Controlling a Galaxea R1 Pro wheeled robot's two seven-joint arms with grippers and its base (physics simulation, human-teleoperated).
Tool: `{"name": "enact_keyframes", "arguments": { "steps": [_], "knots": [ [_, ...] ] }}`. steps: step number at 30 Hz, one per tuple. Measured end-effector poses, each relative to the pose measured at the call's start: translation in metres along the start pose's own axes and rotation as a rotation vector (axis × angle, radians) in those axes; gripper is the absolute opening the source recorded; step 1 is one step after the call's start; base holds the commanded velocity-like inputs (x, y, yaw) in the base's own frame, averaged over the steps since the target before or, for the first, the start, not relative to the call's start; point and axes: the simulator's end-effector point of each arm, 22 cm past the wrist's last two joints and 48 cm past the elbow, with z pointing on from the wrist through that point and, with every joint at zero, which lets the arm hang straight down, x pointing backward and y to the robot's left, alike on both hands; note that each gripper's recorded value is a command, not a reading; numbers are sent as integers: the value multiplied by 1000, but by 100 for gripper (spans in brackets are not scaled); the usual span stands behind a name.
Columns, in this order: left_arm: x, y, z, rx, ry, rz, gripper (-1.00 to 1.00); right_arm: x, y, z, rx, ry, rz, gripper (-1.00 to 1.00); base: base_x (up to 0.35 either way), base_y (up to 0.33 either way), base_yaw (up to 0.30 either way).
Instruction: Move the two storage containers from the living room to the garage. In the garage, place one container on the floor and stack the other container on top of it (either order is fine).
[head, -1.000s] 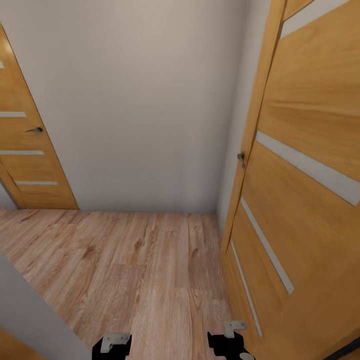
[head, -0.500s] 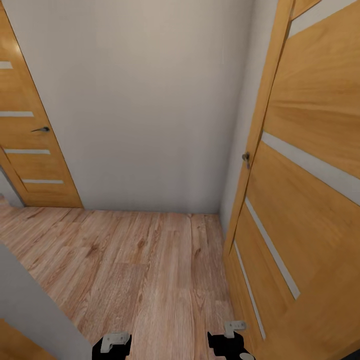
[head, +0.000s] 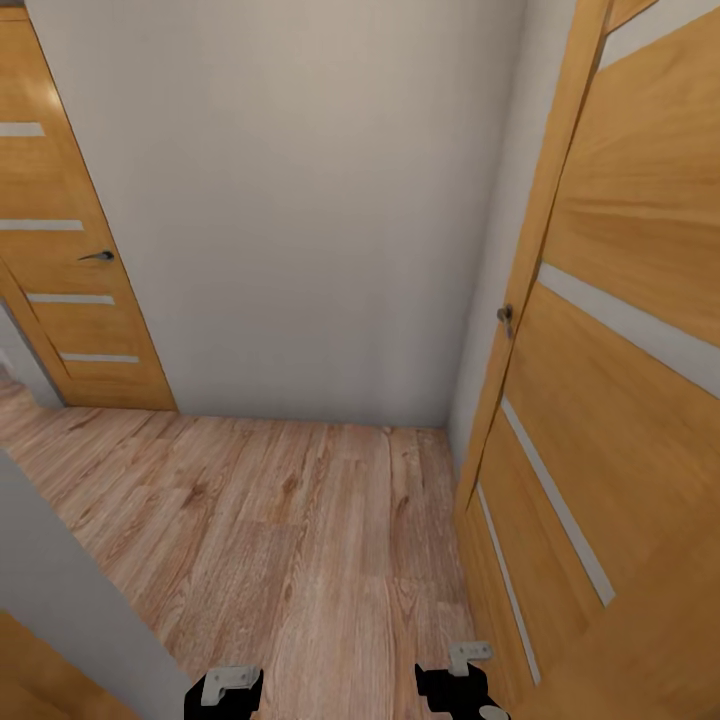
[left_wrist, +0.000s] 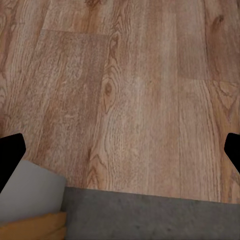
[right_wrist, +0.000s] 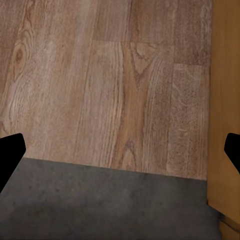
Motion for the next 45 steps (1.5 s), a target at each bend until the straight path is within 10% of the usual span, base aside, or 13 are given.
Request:
{"name": "enact_keyframes", "arguments": {
  "steps": [45],
  "knots": [
    [0, 0, 0, 0, 0, 0, 100, 0, 0, 0, 0, 0, 0, 100, 157, 0, 1]
  ]
}}
